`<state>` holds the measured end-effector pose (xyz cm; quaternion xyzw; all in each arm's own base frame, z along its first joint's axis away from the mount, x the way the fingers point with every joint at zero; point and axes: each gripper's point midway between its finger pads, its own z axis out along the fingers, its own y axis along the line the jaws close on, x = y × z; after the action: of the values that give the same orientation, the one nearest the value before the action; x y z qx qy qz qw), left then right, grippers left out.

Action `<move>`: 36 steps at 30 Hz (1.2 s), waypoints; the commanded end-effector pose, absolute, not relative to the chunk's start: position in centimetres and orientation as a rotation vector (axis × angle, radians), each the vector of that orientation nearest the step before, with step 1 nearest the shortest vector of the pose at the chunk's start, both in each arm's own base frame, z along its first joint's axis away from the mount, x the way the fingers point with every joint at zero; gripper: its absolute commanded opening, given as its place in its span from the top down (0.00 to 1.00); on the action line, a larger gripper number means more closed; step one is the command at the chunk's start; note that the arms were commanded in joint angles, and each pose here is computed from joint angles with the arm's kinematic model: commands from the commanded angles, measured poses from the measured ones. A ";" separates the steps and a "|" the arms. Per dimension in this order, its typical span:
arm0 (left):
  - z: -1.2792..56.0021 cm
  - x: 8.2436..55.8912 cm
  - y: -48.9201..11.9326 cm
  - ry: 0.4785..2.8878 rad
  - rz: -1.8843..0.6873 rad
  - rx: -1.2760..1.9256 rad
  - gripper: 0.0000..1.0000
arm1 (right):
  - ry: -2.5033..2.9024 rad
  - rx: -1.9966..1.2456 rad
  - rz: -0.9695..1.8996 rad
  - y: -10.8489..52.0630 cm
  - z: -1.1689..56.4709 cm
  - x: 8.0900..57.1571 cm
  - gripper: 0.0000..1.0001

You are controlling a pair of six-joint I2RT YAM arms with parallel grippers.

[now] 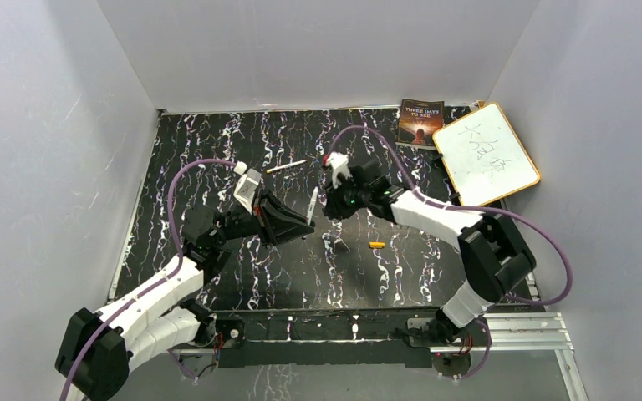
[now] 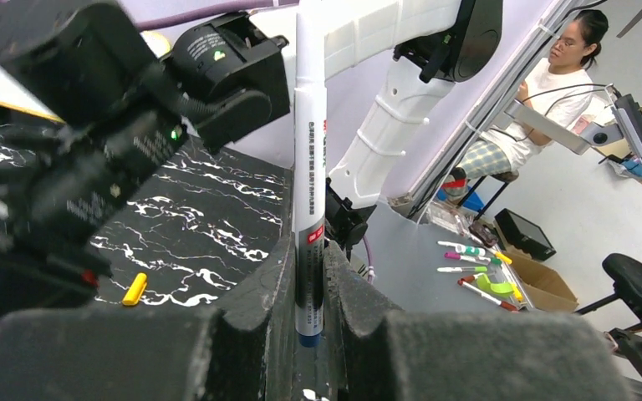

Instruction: Insert the pens into the pen caps

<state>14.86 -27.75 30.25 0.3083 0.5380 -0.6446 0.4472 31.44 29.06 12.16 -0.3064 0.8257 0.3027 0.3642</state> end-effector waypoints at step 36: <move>31.8 14.5 -27.5 1.262 -1.542 0.818 1.00 | 2.059 -1.020 0.466 30.6 10.6 29.5 1.00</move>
<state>14.83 -27.60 29.55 0.3166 0.5470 -0.6312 0.4495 30.83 28.83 9.31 -0.4234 0.8080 0.1163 0.3929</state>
